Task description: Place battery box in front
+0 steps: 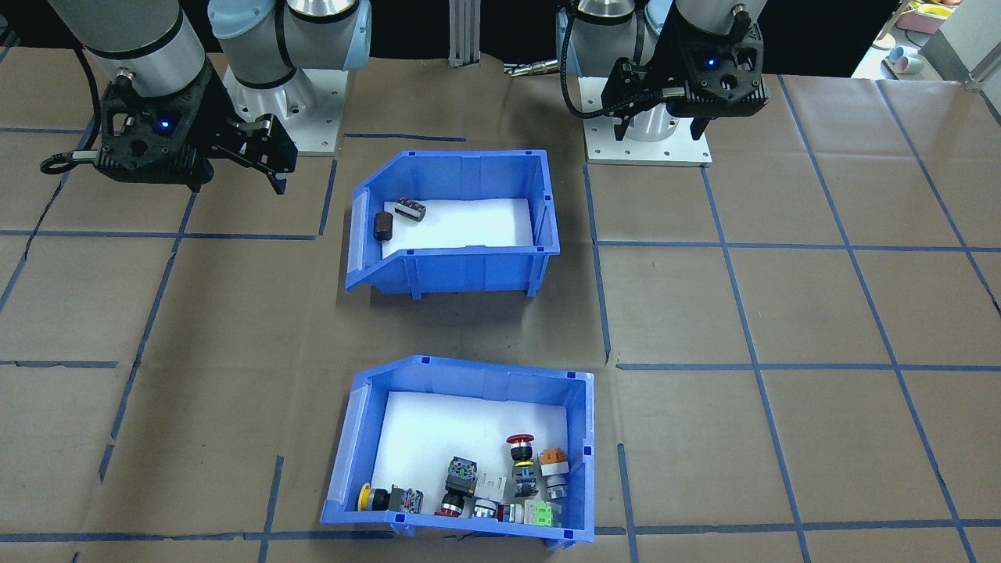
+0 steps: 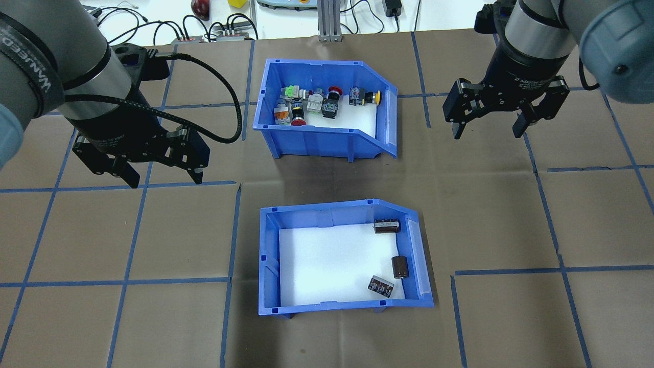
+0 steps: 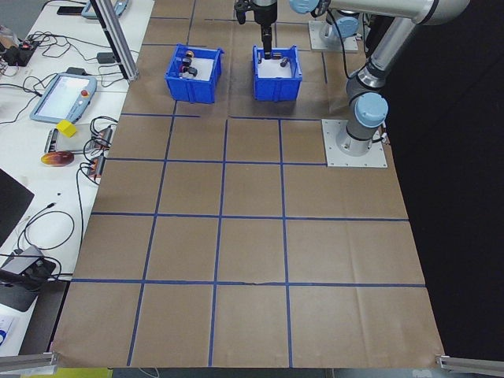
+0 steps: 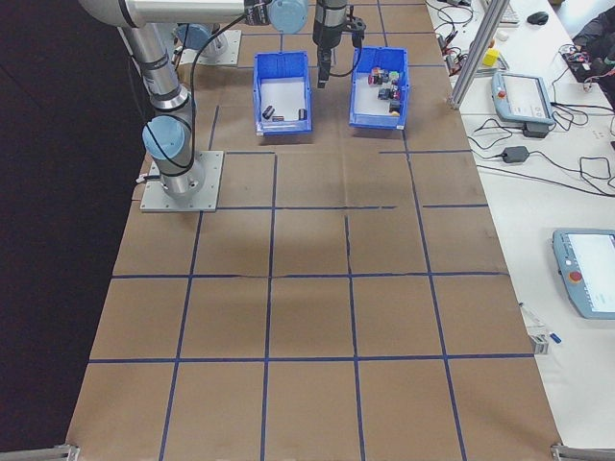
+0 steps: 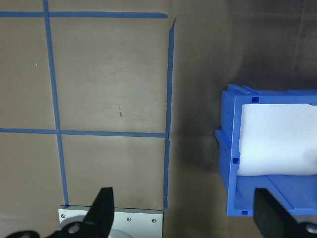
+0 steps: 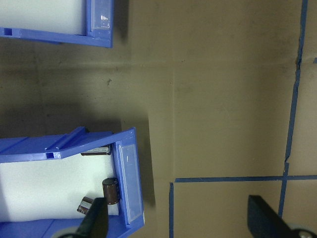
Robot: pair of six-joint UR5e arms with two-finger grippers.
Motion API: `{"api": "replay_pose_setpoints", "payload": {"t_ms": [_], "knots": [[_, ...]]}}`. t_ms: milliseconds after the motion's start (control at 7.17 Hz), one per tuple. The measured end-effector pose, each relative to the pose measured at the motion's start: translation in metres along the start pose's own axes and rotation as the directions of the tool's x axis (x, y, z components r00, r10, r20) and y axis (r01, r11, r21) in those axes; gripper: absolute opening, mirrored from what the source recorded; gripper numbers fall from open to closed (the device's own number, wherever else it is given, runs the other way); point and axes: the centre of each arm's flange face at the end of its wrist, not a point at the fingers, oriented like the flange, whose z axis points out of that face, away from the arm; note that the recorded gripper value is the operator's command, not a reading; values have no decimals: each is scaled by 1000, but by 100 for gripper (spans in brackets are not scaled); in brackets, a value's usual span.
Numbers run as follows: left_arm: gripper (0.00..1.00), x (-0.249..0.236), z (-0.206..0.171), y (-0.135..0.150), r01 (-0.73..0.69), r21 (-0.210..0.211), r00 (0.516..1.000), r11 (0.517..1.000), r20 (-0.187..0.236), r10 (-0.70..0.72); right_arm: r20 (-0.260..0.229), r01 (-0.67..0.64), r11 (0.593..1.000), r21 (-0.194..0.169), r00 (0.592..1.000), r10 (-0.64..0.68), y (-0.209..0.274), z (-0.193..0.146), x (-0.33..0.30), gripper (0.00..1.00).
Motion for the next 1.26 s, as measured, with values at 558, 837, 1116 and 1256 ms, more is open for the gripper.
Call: {"api": "replay_pose_setpoints", "payload": {"t_ms": [558, 837, 1116, 1256], "knots": [[100, 0, 2, 0, 0, -4, 1000, 1000, 2, 0, 0, 2, 1000, -1, 1000, -2, 0, 0, 0, 100], [100, 0, 2, 0, 1, -4, 1000, 1000, 4, -1, 4, 3, 1000, 2, 1000, -3, 1, -3, 0, 100], [100, -3, 1, 0, 13, 0, 1000, 1000, 3, -13, 8, 7, 1000, 9, 1000, -7, 1, -5, -1, 100], [100, -5, 0, 0, 45, 2, 999, 999, 3, -45, 7, 11, 1000, 8, 1000, -11, 0, -5, -1, 100]]}}
